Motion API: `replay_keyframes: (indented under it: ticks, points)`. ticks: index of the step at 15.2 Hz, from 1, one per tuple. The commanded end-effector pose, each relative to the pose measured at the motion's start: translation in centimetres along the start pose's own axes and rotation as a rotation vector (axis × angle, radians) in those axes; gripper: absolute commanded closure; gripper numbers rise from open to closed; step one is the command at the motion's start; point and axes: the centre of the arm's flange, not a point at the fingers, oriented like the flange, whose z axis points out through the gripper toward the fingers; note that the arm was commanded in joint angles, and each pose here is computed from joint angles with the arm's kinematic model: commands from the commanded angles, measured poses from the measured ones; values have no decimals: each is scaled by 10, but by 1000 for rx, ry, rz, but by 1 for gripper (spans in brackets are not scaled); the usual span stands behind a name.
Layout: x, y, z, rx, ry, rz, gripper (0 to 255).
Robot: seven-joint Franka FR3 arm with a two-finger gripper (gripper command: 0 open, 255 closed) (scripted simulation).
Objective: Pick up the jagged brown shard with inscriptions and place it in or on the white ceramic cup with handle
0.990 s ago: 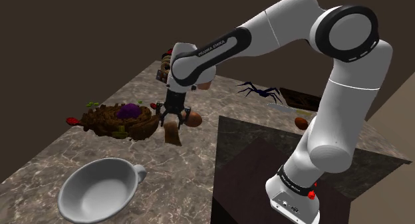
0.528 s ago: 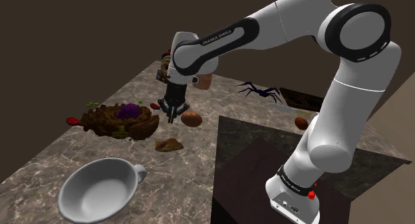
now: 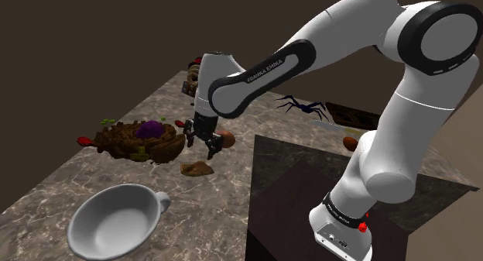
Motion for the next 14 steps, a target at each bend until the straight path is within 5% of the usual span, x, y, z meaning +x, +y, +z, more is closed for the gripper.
replay_keyframes:
  ticks: [1,2,14]
  points:
    - [-27,12,20,42,71,377,0]
    - [-36,13,28,52,94,476,0]
    - [-32,12,67,52,94,476,0]
